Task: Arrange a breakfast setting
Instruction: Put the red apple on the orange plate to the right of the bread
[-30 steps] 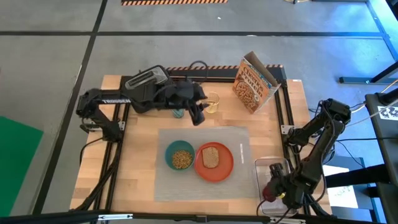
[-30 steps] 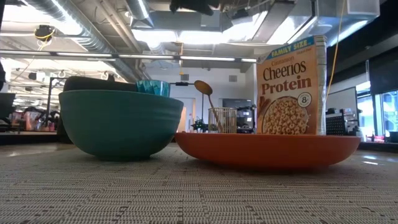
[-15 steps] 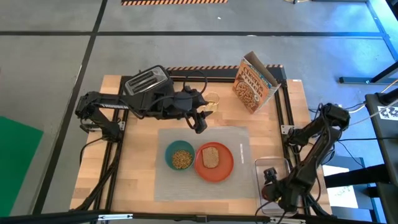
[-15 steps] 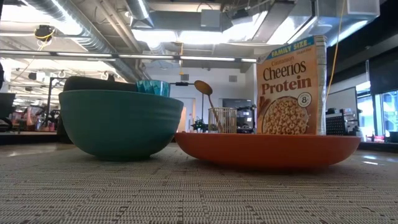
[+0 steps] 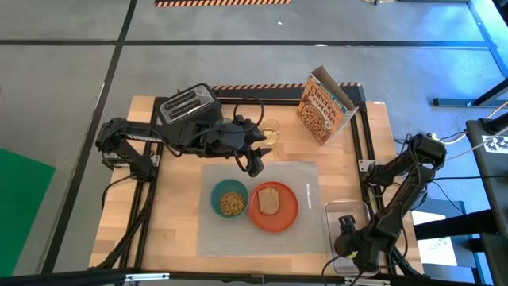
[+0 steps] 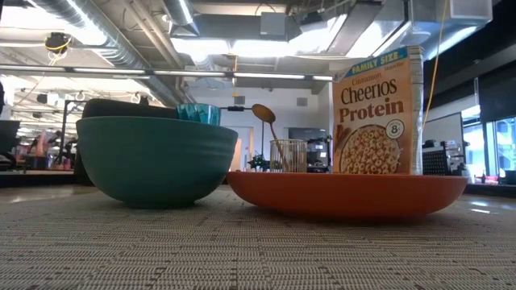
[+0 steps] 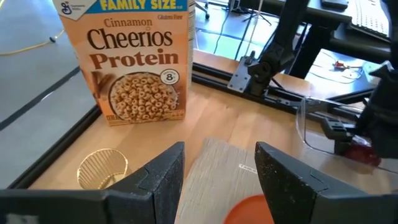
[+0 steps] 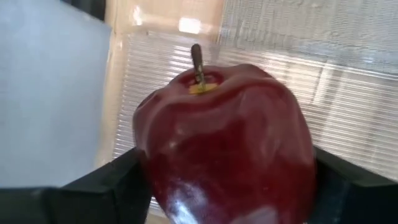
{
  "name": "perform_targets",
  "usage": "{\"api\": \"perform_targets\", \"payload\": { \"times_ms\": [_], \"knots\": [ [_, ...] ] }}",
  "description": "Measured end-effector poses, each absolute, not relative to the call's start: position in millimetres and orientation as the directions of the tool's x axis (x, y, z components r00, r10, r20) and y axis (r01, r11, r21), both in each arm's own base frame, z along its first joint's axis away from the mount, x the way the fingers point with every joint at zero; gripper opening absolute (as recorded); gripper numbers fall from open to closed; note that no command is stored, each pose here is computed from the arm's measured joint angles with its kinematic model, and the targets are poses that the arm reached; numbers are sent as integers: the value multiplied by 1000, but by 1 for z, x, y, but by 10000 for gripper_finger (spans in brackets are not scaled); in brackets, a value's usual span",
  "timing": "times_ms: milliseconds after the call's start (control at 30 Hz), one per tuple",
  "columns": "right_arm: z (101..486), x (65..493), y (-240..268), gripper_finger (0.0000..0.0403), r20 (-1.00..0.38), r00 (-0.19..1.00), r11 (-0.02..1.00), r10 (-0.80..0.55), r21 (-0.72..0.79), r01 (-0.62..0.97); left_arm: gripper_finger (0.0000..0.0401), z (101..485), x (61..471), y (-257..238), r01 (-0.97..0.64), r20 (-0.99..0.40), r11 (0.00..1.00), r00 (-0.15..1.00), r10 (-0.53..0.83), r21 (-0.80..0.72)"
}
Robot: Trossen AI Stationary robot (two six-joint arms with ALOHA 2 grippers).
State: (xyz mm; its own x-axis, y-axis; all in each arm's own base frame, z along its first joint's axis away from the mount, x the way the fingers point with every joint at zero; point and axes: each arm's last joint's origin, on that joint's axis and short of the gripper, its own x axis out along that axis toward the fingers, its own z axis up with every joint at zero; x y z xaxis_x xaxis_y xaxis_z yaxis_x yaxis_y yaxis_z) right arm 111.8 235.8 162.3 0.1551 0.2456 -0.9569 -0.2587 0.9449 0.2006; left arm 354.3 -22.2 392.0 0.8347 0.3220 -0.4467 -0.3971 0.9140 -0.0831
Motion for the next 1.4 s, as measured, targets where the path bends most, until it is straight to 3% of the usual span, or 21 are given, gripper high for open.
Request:
{"api": "perform_targets", "payload": {
  "times_ms": [200,367,467,567,700,800,967,1400],
  "knots": [
    [187,109,226,298,-933,216,957,287,269,-109,190,392,354,-22,-394,-447,916,835,321,-78],
    [230,106,209,296,-888,393,962,238,272,34,190,392,356,-19,-325,-454,943,852,261,-68],
    [258,103,191,291,-842,521,962,138,239,133,190,396,358,-17,-225,-424,973,886,187,-41],
    [283,102,174,291,-717,697,943,22,247,225,190,404,362,-16,-125,-347,992,931,114,-9],
    [302,108,158,299,-437,880,906,-186,269,326,190,416,370,-20,1,-199,1000,980,-2,-9],
    [305,121,147,296,-330,884,869,-332,258,423,190,417,378,-22,56,-125,998,991,-57,-17],
    [313,152,139,294,-247,855,838,-456,205,506,190,410,397,-25,107,-45,994,993,-108,-25],
    [351,204,125,296,-113,901,894,-419,119,431,190,403,405,-26,117,-38,993,992,-117,-18]
  ]
}}
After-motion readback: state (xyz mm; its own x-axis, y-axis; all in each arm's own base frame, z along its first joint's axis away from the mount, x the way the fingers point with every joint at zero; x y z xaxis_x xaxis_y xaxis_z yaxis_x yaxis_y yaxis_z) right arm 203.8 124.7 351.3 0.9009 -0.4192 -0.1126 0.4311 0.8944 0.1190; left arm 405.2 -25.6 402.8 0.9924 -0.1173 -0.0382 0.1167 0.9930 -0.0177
